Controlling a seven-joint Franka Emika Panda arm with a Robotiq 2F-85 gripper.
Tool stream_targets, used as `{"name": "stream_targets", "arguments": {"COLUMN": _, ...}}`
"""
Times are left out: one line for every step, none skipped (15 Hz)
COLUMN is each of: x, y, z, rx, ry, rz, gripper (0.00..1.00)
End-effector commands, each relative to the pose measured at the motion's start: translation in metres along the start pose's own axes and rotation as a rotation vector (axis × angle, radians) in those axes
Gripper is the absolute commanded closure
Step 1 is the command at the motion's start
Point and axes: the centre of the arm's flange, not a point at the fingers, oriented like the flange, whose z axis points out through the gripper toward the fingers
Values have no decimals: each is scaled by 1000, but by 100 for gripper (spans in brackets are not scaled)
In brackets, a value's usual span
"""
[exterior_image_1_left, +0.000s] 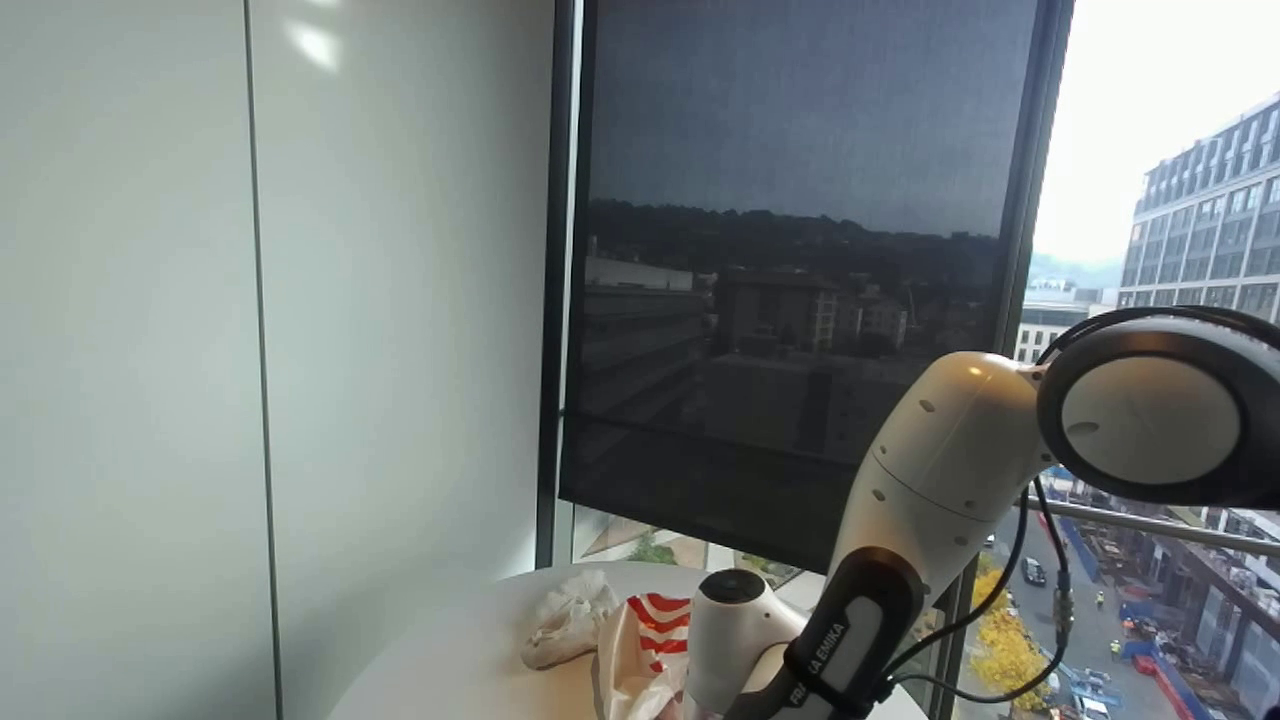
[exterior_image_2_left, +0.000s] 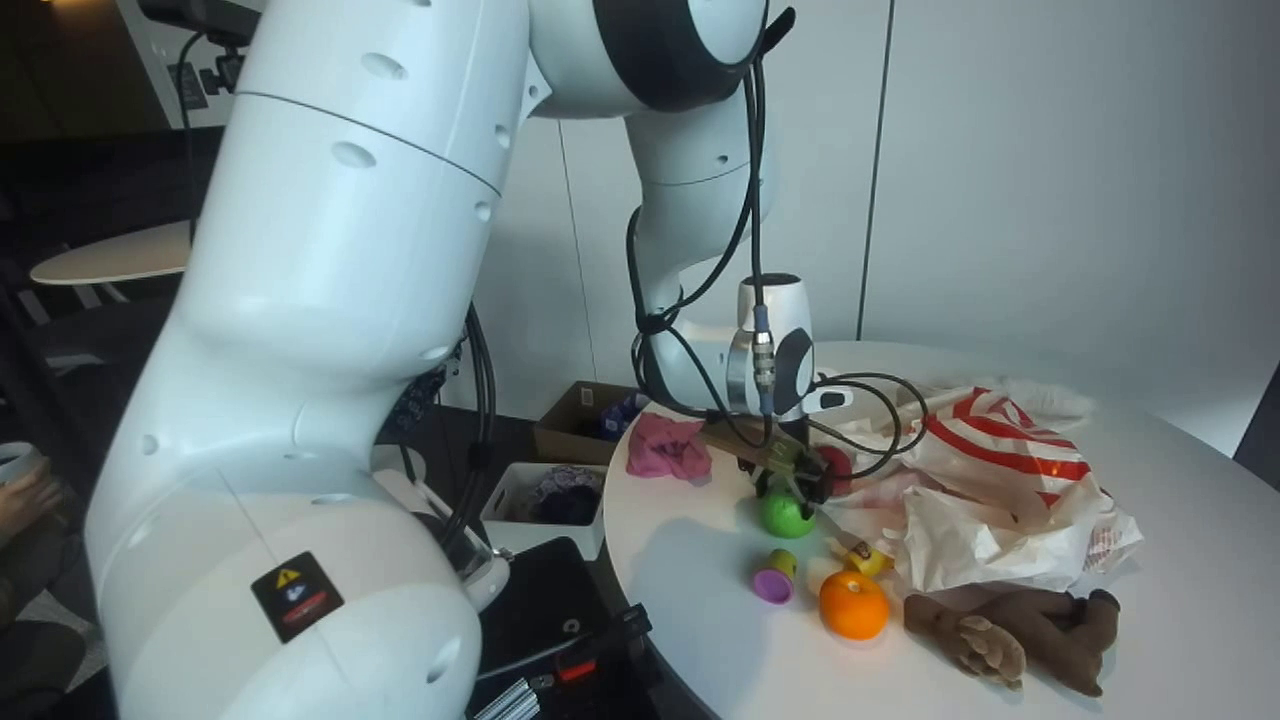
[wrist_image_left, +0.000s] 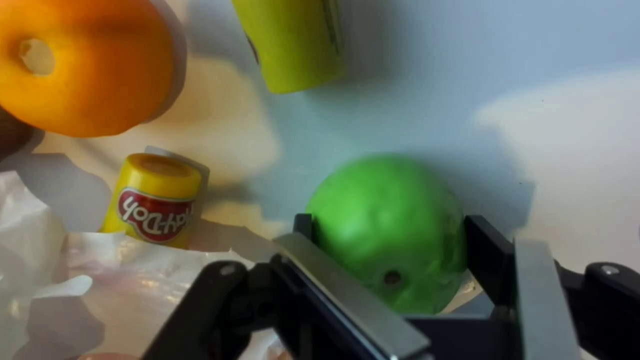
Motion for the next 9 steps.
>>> {"name": "stream_targets", "arguments": {"x": 7, "y": 0, "z": -16, "rx": -29, "ry": 31, "rz": -19, "gripper": 49}}
{"name": "stream_targets", "arguments": {"x": 9, "y": 3, "z": -25, "rx": -41, "ry": 34, "rz": -7, "gripper": 49}}
{"name": "stream_targets", "arguments": {"x": 10, "y": 7, "z": -36, "rx": -41, "ry": 33, "rz": 7, "gripper": 49}}
{"name": "stream_targets", "arguments": {"x": 12, "y": 11, "z": -44, "rx": -46, "ry": 36, "rz": 18, "gripper": 49}}
{"name": "stream_targets", "arguments": {"x": 13, "y": 15, "z": -52, "rx": -52, "ry": 38, "rz": 27, "gripper": 49}}
{"name": "stream_targets", "arguments": {"x": 16, "y": 20, "z": -62, "rx": -60, "ry": 45, "rz": 38, "gripper": 49}}
{"name": "stream_targets", "arguments": {"x": 18, "y": 26, "z": -70, "rx": -67, "ry": 60, "rz": 51, "gripper": 49}}
{"name": "stream_targets", "arguments": {"x": 22, "y": 34, "z": -77, "rx": -69, "ry": 79, "rz": 68, "gripper": 49}}
{"name": "stream_targets", "arguments": {"x": 28, "y": 41, "z": -81, "rx": -87, "ry": 106, "rz": 86, "gripper": 49}}
